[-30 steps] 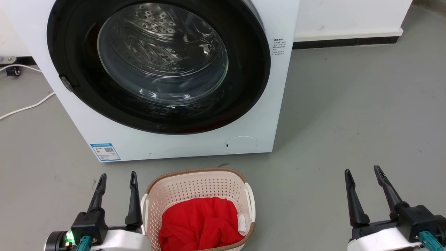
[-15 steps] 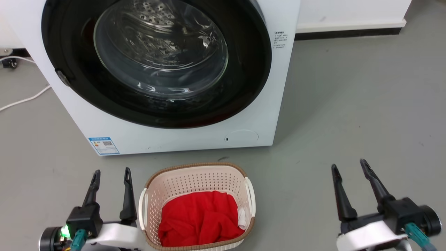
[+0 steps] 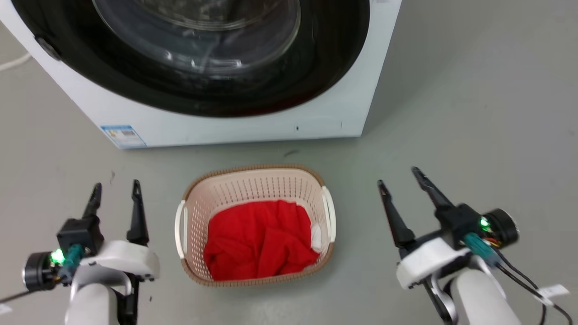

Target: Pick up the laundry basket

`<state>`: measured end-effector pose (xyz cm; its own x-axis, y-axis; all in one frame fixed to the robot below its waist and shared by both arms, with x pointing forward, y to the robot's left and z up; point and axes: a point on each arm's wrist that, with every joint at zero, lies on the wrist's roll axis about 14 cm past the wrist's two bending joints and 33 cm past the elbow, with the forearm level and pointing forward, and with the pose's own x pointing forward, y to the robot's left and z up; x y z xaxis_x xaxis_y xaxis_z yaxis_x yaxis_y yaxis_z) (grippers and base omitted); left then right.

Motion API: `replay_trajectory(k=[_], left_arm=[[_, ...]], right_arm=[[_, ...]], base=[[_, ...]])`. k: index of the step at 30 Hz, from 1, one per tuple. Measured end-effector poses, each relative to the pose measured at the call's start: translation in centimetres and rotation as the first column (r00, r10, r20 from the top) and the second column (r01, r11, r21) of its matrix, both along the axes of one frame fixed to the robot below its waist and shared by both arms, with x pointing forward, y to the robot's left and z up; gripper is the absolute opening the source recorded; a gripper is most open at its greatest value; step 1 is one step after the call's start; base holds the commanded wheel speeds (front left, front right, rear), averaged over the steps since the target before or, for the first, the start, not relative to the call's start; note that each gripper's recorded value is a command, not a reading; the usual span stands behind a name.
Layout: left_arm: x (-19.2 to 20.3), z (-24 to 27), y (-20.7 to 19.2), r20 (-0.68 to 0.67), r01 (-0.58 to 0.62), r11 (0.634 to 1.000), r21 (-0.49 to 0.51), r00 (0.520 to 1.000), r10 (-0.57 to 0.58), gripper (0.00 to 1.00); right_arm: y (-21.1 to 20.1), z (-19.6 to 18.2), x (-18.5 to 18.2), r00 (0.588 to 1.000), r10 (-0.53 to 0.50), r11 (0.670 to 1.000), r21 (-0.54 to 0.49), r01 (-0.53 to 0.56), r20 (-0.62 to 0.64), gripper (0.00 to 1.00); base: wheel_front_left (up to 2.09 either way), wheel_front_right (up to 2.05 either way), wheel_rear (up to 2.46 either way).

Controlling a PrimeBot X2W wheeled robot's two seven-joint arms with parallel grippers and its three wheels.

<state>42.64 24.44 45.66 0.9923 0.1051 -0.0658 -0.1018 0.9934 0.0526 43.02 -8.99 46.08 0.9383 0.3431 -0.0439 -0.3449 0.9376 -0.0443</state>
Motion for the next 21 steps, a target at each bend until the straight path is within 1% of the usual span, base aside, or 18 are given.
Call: replay_trajectory(k=[4, 8, 14, 21], left_arm=[[1.4, -2.5, 1.0, -0.072, -0.006, 1.0, 0.008, 0.997, 0.006, 1.0], [2.7, -5.4, 0.7, -0.144, 0.011, 1.0, 0.003, 0.989, -0.01, 1.0], [4.7, -9.6, 0.4, -0.25, 0.048, 0.999, 0.003, 0.967, -0.045, 1.0], [6.2, -14.4, 1.0, -0.361, 0.059, 0.998, 0.006, 0.931, -0.053, 1.0]], right_arm=[[1.4, -3.8, 1.2, 0.993, 0.049, 0.998, -0.028, -0.052, -0.104, 1.0], [2.4, -6.8, 2.6, 0.979, 0.09, 0.993, -0.054, -0.101, -0.182, 1.0], [3.3, -9.6, 5.2, 0.965, 0.12, 0.988, -0.068, -0.139, -0.232, 1.0], [4.0, -14.7, 6.2, 0.928, 0.152, 0.978, -0.084, -0.19, -0.339, 1.0]], base=[[0.0, 0.0, 0.0], [0.0, 0.0, 0.0], [0.0, 0.0, 0.0], [0.0, 0.0, 0.0]])
